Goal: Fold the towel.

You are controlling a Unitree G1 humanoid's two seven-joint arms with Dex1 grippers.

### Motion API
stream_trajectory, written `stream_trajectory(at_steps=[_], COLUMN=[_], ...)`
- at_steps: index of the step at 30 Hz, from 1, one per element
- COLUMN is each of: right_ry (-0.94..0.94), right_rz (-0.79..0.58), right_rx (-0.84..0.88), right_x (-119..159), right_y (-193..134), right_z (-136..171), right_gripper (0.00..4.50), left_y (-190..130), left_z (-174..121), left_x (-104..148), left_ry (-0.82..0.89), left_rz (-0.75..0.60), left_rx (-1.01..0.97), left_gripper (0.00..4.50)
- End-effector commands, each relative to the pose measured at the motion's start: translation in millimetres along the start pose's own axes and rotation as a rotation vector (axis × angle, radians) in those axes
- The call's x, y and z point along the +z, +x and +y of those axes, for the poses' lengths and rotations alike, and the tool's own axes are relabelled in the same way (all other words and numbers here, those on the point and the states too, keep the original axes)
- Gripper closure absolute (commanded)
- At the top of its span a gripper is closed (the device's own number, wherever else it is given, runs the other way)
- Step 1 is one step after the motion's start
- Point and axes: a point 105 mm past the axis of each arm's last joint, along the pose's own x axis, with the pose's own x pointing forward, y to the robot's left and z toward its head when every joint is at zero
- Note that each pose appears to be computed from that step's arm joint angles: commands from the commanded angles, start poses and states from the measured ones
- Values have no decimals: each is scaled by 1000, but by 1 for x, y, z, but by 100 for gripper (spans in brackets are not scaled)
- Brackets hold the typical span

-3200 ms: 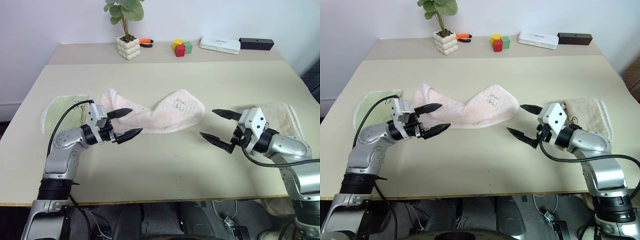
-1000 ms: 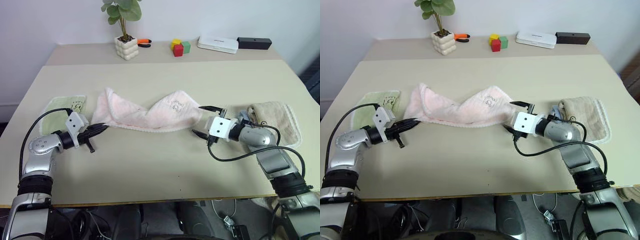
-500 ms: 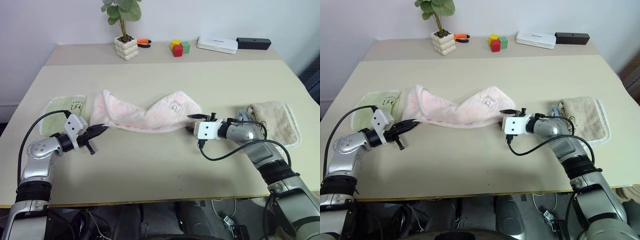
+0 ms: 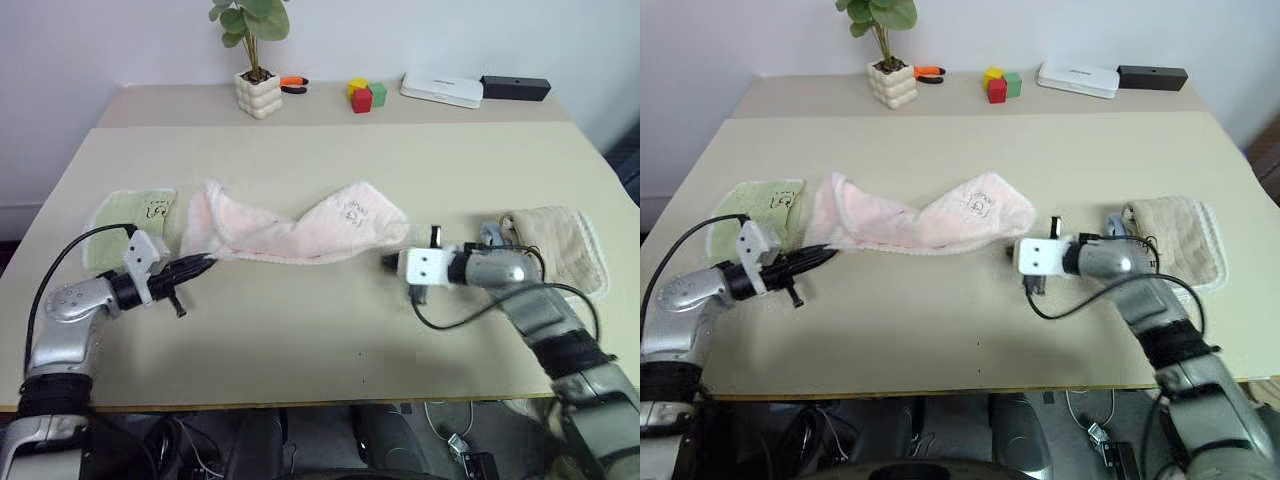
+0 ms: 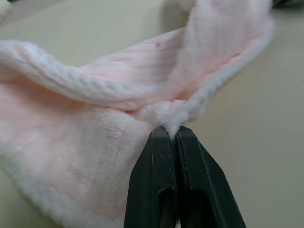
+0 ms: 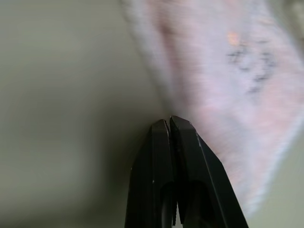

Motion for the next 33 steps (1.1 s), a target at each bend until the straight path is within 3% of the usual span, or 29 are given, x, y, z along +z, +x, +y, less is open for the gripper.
stream_trajectory(at_steps=[1, 4, 7, 8, 12, 17, 32, 33], right_ry=[52, 52, 39, 43, 84, -21, -368, -378], right_rz=[-67, -64, -62, -61, -66, -12, 226, 230], right_rx=[90, 95, -94, -133, -200, -218, -259, -263], right_x=[26, 32, 27, 25, 18, 9, -27, -28], right_y=[-26, -33, -19, -15, -6, 3, 26, 28], right_z=[4, 4, -24, -29, -40, -40, -58, -59], right_gripper=[444, 444, 444, 421, 271, 13, 5, 28], left_y=[-9, -13, -12, -12, -16, -18, -13, -13], left_z=[-7, -9, -10, -11, -15, -14, -20, -20], left_x=[27, 30, 33, 33, 33, 33, 37, 37], left_ry=[8, 27, -3, -7, -22, -25, -29, -28], left_rz=[-40, -27, -35, -32, -18, -11, -25, -24], left_rx=[-60, -71, -83, -87, -94, -77, -64, -64], left_gripper=[450, 450, 450, 450, 450, 450, 450, 450])
